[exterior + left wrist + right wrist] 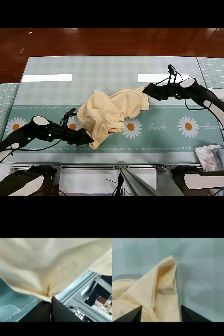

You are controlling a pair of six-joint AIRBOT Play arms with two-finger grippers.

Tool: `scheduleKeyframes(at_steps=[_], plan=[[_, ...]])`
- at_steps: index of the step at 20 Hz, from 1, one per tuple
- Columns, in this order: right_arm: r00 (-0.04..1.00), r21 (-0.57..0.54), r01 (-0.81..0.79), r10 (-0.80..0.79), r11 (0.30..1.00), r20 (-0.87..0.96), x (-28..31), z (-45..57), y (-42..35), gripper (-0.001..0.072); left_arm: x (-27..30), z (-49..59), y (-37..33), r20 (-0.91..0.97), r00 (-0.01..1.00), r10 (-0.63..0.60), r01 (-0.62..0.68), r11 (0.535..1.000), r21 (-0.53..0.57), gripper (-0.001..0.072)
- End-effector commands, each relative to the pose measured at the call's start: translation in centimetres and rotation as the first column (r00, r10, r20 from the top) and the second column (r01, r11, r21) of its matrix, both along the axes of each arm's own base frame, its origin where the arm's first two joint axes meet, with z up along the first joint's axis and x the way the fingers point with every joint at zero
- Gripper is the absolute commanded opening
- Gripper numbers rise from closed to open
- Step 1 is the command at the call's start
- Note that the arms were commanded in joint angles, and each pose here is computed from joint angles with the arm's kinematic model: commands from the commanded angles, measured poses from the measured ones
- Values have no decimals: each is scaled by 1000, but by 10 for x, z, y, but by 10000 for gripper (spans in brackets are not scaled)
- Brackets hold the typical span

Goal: Fold the shirts.

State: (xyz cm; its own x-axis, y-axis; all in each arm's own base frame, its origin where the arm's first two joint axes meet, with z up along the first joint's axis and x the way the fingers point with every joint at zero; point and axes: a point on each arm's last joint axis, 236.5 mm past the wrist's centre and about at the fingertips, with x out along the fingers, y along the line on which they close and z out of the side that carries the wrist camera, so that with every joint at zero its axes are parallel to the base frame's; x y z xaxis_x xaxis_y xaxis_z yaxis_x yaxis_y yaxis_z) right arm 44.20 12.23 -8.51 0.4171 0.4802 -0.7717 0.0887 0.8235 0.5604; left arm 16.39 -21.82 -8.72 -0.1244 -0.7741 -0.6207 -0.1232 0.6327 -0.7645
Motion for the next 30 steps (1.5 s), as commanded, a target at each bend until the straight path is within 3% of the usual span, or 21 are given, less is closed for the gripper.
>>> scheduleKeyframes(at_steps=[1, 6, 7, 9, 12, 14, 15, 16, 20, 22, 24, 27, 30], plan=[[998, -76, -63, 62, 995, -16, -9, -12, -8, 546, 1, 2, -1, -1, 1000, 6, -6, 1000, -9, 24], [981, -94, -162, 151, 982, -119, -38, -23, -16, 529, 1, 2, -1, 0, 1000, 6, -6, 1000, -8, 24], [981, -93, -166, 154, 982, -118, -38, -24, -13, 481, 1, 2, -1, 1, 1000, 6, -6, 1000, -8, 24], [974, -86, -190, 176, 978, -144, -45, -31, -2, 456, 1, 2, -1, 1, 1000, 7, -7, 1000, -8, 24], [946, -60, -260, 242, 964, -216, -65, -50, 20, 240, 1, 2, -1, 1, 1000, 7, -7, 1000, -8, 25], [937, -62, -291, 271, 955, -220, -70, -54, 29, 212, 2, 3, -1, 4, 1000, 6, -6, 1000, -9, 24], [936, -66, -303, 283, 951, -210, -69, -51, 31, 65, 5, 5, -2, 12, 1000, 6, -6, 1000, -11, 24], [938, -79, -306, 286, 949, -194, -66, -45, 28, 21, 11, 9, -3, 33, 999, 6, -6, 1000, -15, 24], [962, -159, -274, 271, 949, -39, -36, 28, -7, 20, 74, 78, -14, 297, 955, 13, 5, 998, -62, 24], [965, -238, -214, 242, 947, 97, -20, 90, -38, 20, 117, 153, -14, 496, 866, 59, -8, 995, -103, 23], [947, -319, -115, 201, 941, 251, -12, 160, -72, 20, 155, 254, 5, 692, 706, 150, -62, 987, -151, 24], [873, -374, 45, 145, 926, 465, -21, 263, -107, 20, 175, 407, 58, 892, 362, 269, -176, 960, -218, 24], [755, -389, 168, 136, 906, 642, -48, 358, -118, 20, 150, 533, 105, 958, -4, 288, -272, 921, -278, 23]])
